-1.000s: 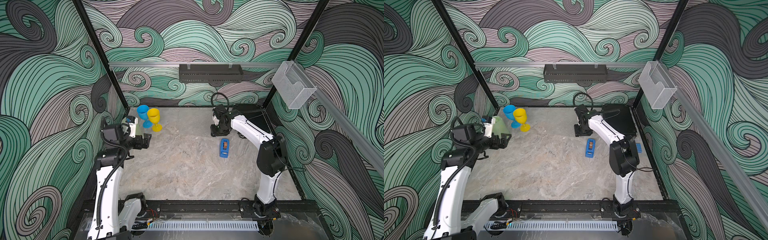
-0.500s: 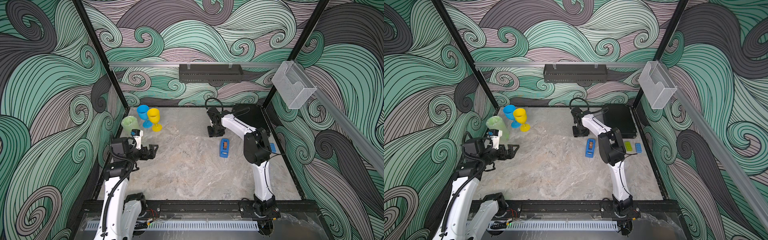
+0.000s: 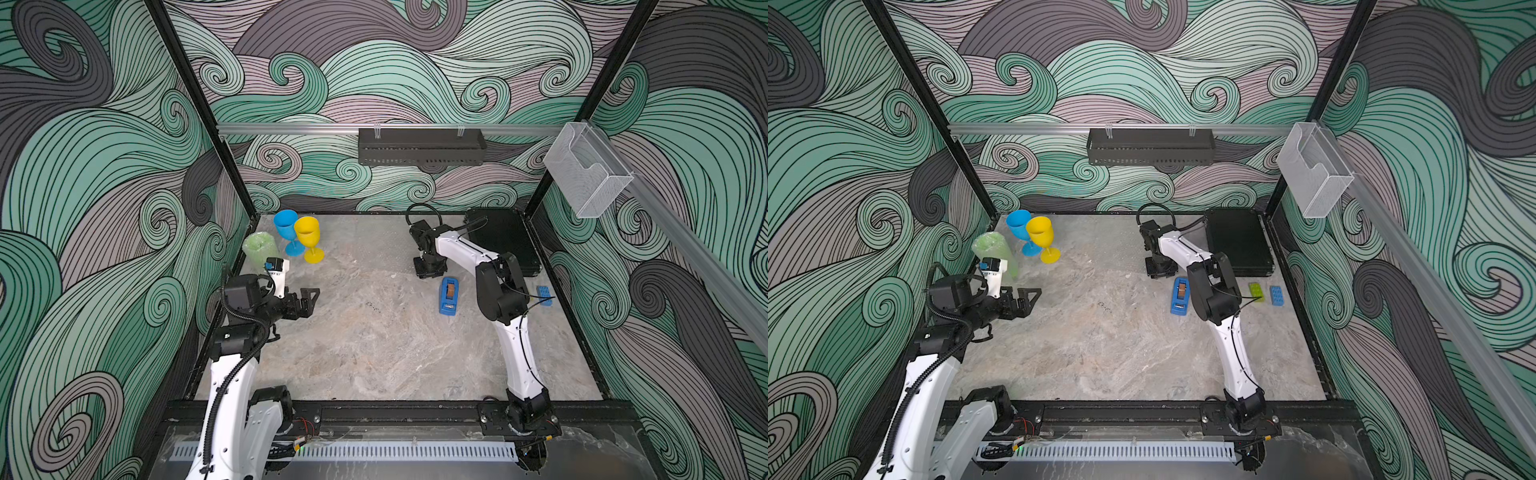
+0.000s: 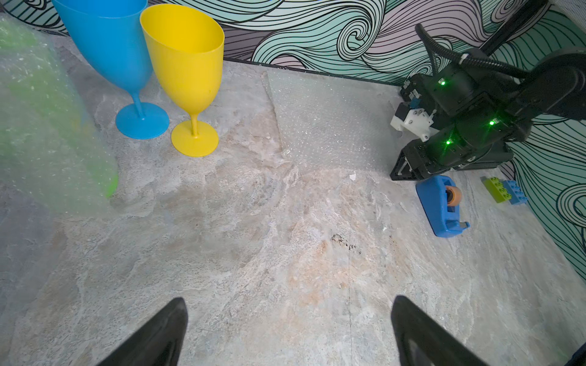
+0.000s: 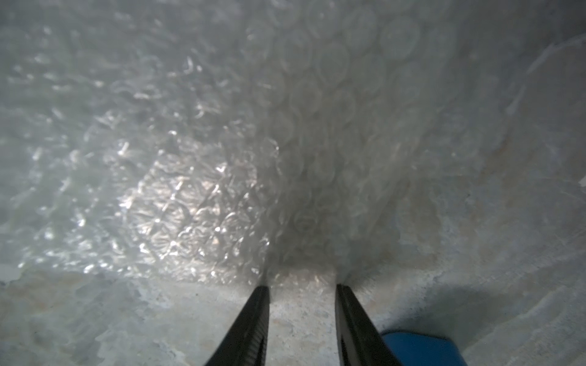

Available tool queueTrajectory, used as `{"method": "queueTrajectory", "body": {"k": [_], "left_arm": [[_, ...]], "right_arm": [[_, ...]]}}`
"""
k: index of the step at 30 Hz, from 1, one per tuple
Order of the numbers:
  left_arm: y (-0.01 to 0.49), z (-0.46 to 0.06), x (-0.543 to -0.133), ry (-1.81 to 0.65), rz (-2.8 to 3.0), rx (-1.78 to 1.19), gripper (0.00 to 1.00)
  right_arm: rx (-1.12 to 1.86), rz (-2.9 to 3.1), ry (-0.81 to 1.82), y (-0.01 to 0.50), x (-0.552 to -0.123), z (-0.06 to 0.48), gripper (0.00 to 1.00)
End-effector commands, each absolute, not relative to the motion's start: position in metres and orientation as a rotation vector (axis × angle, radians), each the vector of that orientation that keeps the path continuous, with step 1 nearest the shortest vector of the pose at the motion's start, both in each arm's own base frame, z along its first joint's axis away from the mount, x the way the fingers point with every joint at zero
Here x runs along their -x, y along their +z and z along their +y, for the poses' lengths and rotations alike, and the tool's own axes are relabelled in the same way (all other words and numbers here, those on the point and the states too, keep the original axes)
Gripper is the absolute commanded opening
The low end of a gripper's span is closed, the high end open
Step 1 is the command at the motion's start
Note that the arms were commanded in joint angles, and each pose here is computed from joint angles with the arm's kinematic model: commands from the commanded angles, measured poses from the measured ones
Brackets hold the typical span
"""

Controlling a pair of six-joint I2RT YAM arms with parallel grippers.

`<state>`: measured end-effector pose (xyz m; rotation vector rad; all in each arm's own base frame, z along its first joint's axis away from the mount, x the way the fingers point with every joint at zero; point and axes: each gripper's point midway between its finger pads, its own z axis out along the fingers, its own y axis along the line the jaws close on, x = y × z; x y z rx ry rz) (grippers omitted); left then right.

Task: Wrap wine glasses in bubble wrap
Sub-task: Move the bubble wrap to the center of the board.

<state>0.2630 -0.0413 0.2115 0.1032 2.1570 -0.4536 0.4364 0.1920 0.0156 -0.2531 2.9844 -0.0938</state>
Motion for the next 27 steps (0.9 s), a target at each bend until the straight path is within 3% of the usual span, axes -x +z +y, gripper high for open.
{"method": "queueTrajectory", "body": {"k": [1,9,18,27], "left_arm": [[0.22,-0.046,-0.263,-0.478,2.129,-0.116,0.99],[0.218,-0.046,-0.263,-0.467,2.135,-0.133,0.99],[0.213,-0.046,-0.265,-0.439,2.127,-0.157,0.99],[0.215,-0.045,-0.265,-0.432,2.121,-0.153,0.99]], "right_arm": [[0.268,3.02,-0.147,0.005,-0.43,0.183,0.3],[0.301,2.968,-0.093,0.037,-0.43,0.186,0.0],[0.353,2.939,0.028,0.075,-0.399,0.199,0.0],[0.518,2.95,0.135,0.093,-0.334,0.221,0.0]]}}
